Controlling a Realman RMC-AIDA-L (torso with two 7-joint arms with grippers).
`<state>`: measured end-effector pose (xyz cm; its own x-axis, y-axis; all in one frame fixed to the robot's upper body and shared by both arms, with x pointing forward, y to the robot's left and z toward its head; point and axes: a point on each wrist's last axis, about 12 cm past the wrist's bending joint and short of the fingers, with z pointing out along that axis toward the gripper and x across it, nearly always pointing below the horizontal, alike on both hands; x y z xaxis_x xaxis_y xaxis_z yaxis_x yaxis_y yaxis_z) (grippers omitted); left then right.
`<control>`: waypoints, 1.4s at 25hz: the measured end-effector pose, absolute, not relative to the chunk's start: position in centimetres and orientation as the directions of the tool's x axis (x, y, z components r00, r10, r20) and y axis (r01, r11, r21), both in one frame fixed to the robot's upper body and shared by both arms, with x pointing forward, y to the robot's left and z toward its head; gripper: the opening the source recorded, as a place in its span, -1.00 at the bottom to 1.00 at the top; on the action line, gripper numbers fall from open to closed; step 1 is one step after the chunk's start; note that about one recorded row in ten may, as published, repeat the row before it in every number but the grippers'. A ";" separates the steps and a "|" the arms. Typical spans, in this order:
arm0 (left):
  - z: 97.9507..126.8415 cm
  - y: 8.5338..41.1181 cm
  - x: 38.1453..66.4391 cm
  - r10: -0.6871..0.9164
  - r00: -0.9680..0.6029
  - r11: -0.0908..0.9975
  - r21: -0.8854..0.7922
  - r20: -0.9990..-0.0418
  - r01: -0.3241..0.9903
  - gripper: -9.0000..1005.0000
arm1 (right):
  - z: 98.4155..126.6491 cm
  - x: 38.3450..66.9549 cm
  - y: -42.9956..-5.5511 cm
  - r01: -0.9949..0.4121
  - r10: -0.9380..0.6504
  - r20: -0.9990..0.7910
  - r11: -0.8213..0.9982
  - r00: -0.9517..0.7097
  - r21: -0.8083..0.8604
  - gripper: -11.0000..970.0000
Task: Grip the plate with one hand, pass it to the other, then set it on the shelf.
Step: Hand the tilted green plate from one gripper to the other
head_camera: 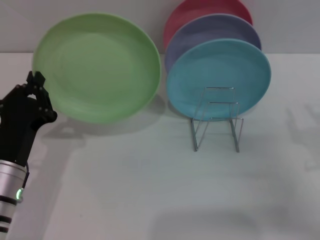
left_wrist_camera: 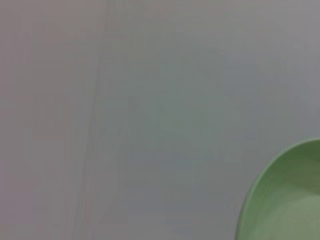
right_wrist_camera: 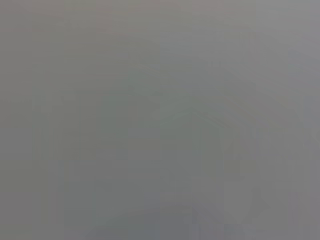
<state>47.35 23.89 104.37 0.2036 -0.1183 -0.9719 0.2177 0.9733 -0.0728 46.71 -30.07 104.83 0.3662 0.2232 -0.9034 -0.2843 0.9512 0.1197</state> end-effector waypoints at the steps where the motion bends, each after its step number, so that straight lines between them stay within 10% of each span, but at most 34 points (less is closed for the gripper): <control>1: 104.3 23.9 47.3 -0.117 0.201 0.973 -0.072 -0.973 0.219 -0.92 | 104.8 46.6 -29.9 -0.293 0.228 -0.904 0.948 0.363 0.121 0.12; 35: 103.7 20.9 43.5 0.158 0.165 0.983 0.172 -0.973 0.069 -0.92 | 103.5 48.5 -17.2 -0.598 0.246 -0.967 0.785 0.060 0.163 0.10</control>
